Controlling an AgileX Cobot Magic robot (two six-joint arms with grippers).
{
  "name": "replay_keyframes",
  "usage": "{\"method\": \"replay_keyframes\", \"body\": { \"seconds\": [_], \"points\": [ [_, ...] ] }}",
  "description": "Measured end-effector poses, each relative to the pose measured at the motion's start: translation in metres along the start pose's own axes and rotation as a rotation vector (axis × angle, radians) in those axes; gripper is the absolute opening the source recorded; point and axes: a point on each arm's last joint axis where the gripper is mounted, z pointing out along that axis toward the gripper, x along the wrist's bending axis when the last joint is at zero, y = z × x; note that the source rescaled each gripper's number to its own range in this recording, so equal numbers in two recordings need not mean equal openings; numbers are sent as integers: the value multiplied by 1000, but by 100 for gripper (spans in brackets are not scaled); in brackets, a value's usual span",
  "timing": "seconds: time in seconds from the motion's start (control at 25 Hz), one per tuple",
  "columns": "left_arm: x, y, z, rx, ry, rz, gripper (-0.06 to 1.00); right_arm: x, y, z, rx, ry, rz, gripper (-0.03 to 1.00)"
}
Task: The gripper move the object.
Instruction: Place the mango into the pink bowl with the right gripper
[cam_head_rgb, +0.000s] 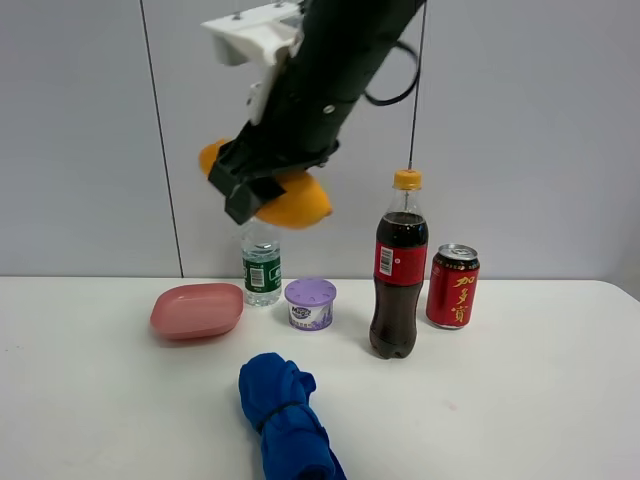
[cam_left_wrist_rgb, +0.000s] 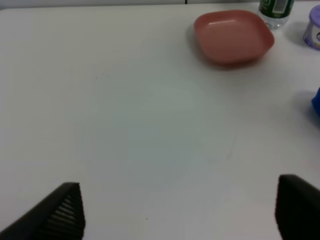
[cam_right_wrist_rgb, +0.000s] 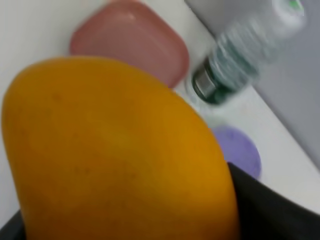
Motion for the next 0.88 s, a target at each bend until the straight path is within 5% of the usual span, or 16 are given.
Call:
{"method": "replay_keyframes", "body": {
  "seconds": [0.48,0.88],
  "points": [
    [0,0,0,0,0,0,100,13,12,150,-135,-90,-345,0],
    [0,0,0,0,0,0,100,8,-21,206,-219,-170,-434,0]
  ]
}}
